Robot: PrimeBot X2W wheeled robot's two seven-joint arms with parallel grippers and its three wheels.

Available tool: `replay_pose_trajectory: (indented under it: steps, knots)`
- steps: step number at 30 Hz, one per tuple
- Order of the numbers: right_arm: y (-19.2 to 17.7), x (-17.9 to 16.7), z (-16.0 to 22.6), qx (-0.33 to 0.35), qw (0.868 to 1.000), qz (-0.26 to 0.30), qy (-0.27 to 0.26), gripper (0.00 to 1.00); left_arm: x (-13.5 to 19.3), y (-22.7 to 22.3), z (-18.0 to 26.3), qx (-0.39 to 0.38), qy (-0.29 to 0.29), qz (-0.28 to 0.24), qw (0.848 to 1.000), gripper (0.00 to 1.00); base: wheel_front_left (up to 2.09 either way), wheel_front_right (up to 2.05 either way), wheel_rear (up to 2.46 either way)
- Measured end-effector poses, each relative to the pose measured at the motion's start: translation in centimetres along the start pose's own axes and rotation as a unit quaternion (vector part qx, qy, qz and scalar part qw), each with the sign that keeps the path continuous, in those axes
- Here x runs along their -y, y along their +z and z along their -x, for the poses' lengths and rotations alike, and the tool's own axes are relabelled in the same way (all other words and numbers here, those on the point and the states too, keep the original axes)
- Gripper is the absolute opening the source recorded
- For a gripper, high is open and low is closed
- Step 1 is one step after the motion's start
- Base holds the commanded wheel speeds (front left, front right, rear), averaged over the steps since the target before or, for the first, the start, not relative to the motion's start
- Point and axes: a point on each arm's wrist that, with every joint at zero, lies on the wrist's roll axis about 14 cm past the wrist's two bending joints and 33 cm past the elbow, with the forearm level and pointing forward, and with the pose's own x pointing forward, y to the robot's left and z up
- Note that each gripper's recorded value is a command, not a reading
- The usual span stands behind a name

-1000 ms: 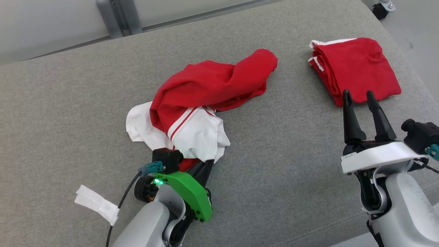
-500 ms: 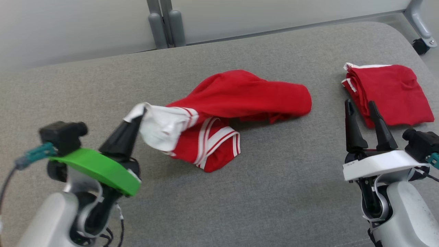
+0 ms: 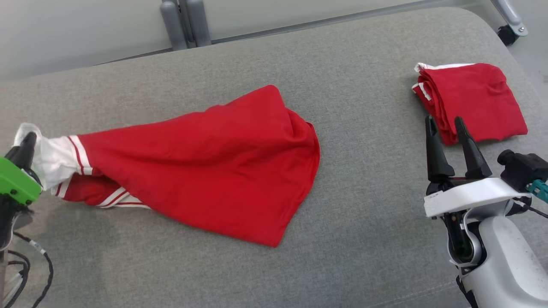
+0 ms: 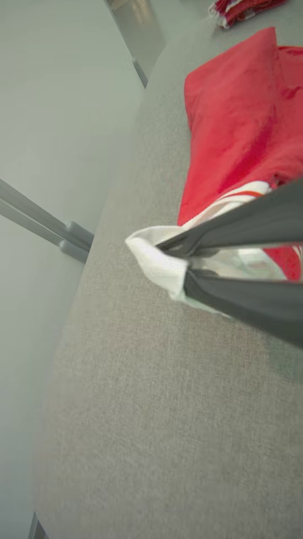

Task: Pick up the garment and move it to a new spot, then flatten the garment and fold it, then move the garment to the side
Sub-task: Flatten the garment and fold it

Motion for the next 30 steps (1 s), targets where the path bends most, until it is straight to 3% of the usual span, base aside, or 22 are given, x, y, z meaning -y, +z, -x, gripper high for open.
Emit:
replay_pose_trajectory:
  steps: [5, 8, 13, 21, 26, 30]
  knots:
    - [-0.7, 0.9, 0.7, -0.015, 1.000, 0.006, -0.011, 1.00, -1.5, -2.5, -1.2, -0.034, 0.012, -0.016, 0.999, 1.00, 0.00, 0.00, 0.00]
    - [-0.8, 0.3, 0.8, -0.018, 1.000, 0.007, -0.001, 1.00, -1.1, -1.9, -0.9, -0.018, 0.002, -0.065, 0.998, 1.00, 0.00, 0.00, 0.00]
    - [-1.1, -2.4, 0.9, -0.024, 0.999, 0.000, 0.043, 1.00, 0.6, 0.9, 1.2, 0.062, -0.029, -0.087, 0.994, 1.00, 0.00, 0.00, 0.00]
    - [-3.1, -6.1, 1.2, -0.055, 0.993, 0.001, 0.106, 1.00, 1.5, 1.3, 6.8, 0.186, -0.010, -0.097, 0.978, 1.00, 0.00, 0.00, 0.00]
    - [-4.7, -9.0, 1.9, -0.084, 0.984, 0.011, 0.160, 1.00, 2.1, -0.3, 10.1, 0.230, 0.012, -0.106, 0.967, 1.00, 0.00, 0.00, 0.00]
    - [-7.5, -11.8, 3.9, -0.140, 0.965, 0.034, 0.219, 1.00, 2.3, -1.8, 11.8, 0.241, 0.025, -0.090, 0.966, 1.00, 0.00, 0.00, 0.00]
